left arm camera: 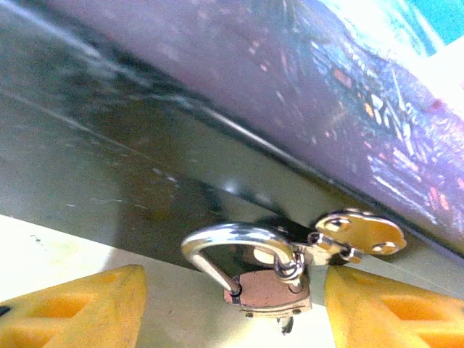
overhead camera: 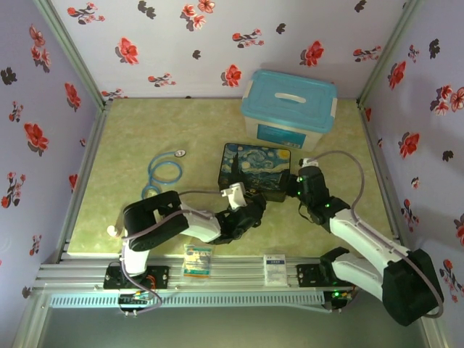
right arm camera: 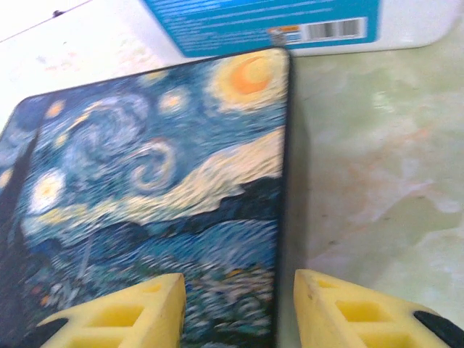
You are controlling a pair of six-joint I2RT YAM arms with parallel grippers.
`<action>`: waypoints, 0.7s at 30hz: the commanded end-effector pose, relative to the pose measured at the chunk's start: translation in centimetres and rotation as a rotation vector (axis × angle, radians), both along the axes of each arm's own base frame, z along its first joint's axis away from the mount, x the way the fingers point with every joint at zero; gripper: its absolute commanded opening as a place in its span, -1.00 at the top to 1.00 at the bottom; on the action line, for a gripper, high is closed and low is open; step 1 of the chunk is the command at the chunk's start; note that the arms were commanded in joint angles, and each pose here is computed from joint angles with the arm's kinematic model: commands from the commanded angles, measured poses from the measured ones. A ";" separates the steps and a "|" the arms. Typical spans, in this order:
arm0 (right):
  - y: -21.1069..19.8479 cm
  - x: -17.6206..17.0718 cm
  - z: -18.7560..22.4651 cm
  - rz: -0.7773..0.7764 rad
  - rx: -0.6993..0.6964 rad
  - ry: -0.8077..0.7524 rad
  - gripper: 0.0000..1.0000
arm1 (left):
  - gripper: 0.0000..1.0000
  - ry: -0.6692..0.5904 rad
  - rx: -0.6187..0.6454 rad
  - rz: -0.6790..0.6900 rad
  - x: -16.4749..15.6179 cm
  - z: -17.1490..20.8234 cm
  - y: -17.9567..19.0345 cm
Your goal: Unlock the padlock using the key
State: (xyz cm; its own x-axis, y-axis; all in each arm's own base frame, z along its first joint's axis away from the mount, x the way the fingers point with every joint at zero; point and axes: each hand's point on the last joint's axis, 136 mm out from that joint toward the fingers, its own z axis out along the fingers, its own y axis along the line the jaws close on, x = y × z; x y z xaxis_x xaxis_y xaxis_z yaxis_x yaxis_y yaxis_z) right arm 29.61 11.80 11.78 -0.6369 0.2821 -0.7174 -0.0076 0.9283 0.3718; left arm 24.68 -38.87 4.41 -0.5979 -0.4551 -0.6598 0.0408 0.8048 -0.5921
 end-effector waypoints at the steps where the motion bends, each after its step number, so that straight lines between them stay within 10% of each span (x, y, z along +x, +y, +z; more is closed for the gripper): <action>1: -0.6 0.6 -0.6 -0.033 0.020 0.064 0.14 | -0.24 0.194 0.161 -0.046 -2.2 -7.6 1.8; 21: 2.0 0.0 -5.0 0.031 0.132 0.149 0.20 | 0.27 0.244 0.221 -0.069 -0.1 -10.2 0.9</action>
